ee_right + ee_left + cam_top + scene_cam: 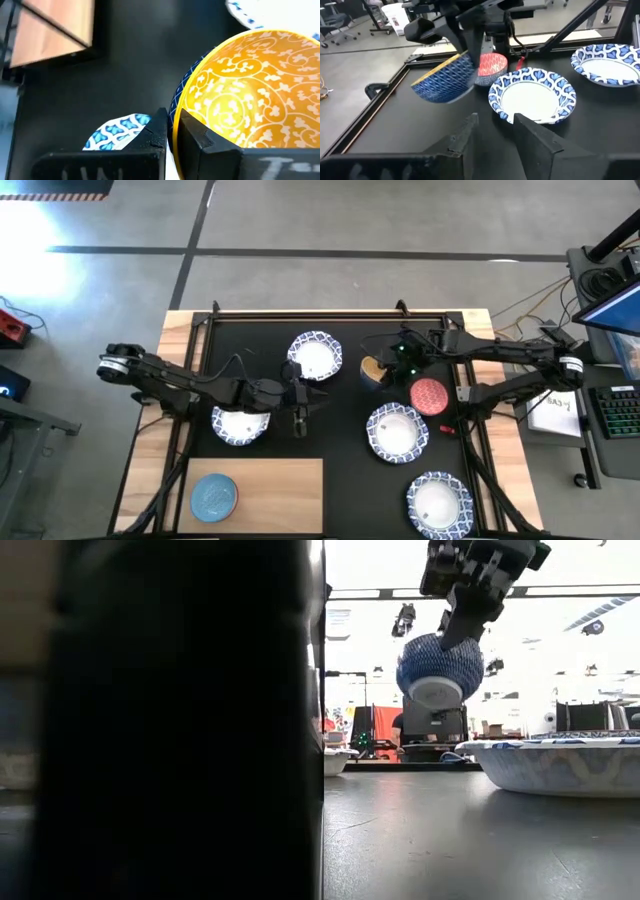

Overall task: Place and stack bowls onto a shelf
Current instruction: Stack the yellow bowl on top of the light blue bowl on the shelf

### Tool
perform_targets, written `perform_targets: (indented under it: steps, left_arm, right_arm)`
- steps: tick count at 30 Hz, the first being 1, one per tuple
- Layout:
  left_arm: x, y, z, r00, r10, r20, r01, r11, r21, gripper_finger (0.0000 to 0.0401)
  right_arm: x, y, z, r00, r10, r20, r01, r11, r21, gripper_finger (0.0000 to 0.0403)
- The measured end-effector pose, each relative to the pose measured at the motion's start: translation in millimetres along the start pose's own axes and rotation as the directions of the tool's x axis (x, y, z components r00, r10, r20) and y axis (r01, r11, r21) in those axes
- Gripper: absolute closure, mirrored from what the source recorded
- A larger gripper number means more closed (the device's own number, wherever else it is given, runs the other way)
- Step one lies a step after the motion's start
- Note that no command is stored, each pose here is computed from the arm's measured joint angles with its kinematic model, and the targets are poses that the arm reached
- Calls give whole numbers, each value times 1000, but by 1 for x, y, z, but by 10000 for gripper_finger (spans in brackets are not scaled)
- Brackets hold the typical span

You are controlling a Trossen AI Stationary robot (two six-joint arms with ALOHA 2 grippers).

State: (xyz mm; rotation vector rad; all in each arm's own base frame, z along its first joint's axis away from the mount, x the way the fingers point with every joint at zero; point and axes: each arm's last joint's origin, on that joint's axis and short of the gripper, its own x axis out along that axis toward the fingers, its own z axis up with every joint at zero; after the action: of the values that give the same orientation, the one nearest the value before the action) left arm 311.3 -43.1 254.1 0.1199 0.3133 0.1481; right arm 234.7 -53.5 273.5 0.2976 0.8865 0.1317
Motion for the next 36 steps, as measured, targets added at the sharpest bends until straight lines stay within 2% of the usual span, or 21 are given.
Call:
perform_targets:
  steps: [3,6,12,19,23,31,36]
  left_arm:
    - [-1,-2,3,1000,-5,6,5,1000,3,273]
    - [0,-3,5,1000,-9,10,9,1000,17,257]
    - [3,-6,4,999,-37,25,37,999,37,243]
    - [4,-8,8,989,-129,77,114,979,169,251]
    - [4,-10,9,975,-198,97,173,960,219,255]
    - [10,-12,6,966,-234,109,204,952,230,263]
    - [14,-10,7,960,-244,140,204,947,248,266]
  right_arm:
    - [2,11,6,999,38,-20,-39,997,-61,390]
    - [5,21,13,993,118,-27,-121,984,-134,390]
    - [16,40,26,967,243,-76,-255,924,-287,390]
    - [32,49,38,923,339,-182,-383,852,-357,390]
    - [40,49,44,910,355,-214,-412,823,-391,390]
    - [36,53,60,906,375,-199,-424,771,-476,390]
    - [33,57,61,859,474,-194,-503,705,-500,390]
